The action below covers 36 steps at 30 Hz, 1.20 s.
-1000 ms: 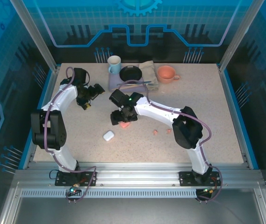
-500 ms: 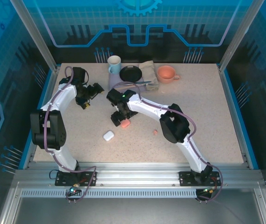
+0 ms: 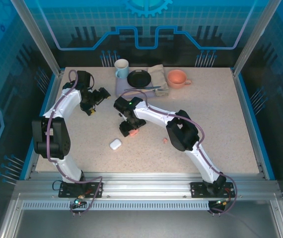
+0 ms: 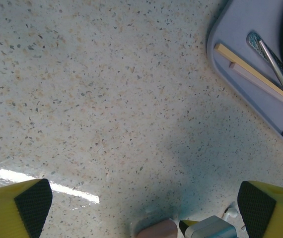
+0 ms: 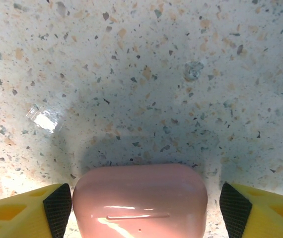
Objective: Insert the wireless bluetooth earbuds into the charging case
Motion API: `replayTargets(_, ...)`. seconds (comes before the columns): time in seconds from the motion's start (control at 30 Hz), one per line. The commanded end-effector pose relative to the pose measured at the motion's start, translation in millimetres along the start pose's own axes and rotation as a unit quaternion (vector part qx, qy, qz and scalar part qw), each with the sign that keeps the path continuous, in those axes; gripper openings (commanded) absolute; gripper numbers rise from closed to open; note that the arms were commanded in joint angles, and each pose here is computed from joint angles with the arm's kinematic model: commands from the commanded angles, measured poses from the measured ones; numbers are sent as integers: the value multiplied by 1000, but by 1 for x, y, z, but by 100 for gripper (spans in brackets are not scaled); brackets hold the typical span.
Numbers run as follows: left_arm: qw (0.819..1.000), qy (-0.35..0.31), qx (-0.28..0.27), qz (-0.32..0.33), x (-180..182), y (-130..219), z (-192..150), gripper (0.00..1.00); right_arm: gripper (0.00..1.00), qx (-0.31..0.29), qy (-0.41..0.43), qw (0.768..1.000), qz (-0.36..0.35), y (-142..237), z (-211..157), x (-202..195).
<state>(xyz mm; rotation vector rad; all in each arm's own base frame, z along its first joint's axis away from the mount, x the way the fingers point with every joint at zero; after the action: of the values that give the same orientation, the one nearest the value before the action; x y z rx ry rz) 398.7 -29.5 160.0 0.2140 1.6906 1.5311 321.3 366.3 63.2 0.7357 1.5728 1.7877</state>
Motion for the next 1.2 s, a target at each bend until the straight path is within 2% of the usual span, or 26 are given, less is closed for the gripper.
replayTargets(0.0,1000,-3,7,-7,-3,4,2,99,81,15,1,1000,8,-7,0,-2)
replayTargets(0.4,1000,-2,6,-12,-4,6,2,99,77,35,4,999,-5,-15,-6,-3)
replayTargets(0.77,1000,-1,3,-14,-7,7,5,99,61,28,-3,1000,-8,-1,-9,3)
replayTargets(0.97,1000,-1,6,-17,-8,5,4,99,56,15,-62,998,-24,14,-11,-9)
replayTargets(1.17,999,1,15,-30,-7,4,-2,99,55,-15,-183,983,-1,33,-15,-34)
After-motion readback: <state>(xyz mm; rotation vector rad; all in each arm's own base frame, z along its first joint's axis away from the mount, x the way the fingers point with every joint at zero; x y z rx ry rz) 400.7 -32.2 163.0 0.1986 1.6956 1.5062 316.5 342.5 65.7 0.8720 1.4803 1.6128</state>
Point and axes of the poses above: each hand's point on the last joint's axis, 136 mm out from that joint toward the fingers, its own y axis back along the fingers, its own x axis along the line the jaws close on, z = x × y, the point moved 4 cm from there along y, back along the fingers, and after that the axes turned 5 degrees about y, right-handed, at the moved point
